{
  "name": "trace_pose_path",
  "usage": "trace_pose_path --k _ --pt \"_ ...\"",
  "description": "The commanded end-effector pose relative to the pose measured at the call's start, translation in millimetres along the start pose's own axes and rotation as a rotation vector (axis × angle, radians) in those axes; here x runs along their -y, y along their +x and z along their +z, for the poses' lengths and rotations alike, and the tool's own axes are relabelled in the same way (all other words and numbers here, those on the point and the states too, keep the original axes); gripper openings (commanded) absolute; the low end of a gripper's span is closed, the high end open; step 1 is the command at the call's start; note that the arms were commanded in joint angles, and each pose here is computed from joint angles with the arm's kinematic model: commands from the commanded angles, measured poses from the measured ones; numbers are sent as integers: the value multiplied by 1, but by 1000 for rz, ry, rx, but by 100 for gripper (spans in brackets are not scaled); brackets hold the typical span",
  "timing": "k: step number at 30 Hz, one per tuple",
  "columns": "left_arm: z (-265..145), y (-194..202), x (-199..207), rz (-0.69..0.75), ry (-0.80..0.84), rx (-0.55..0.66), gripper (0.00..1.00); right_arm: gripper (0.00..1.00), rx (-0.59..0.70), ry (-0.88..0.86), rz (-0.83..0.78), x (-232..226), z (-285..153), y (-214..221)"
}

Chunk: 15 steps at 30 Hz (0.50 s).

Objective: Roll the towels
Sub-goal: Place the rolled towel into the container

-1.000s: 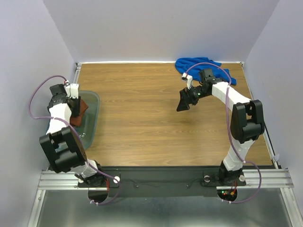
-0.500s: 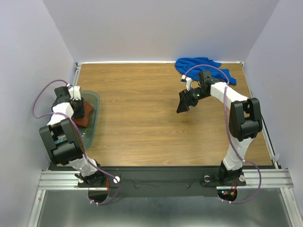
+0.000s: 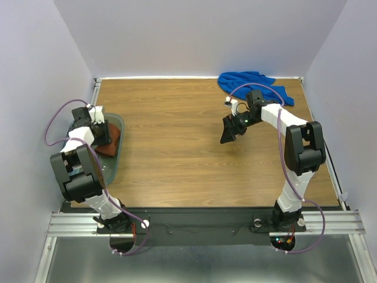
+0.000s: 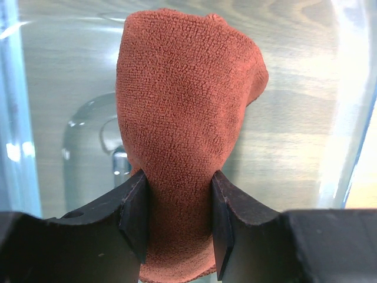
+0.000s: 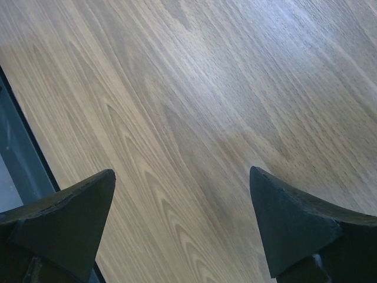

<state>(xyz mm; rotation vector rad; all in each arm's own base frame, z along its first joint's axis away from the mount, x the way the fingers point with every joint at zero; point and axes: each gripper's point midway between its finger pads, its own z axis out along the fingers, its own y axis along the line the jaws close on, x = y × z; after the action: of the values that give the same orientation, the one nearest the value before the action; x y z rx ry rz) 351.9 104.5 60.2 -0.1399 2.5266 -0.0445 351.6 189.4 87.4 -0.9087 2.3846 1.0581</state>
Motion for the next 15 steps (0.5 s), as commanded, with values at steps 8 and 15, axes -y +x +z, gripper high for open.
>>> trace_pose_path --k 8,15 --pt "19 8 13 -66 46 -17 1 100 -14 -2 -7 4 2 8" --pt "25 12 10 -90 23 -38 11 100 -17 -3 -5 4 3 9"
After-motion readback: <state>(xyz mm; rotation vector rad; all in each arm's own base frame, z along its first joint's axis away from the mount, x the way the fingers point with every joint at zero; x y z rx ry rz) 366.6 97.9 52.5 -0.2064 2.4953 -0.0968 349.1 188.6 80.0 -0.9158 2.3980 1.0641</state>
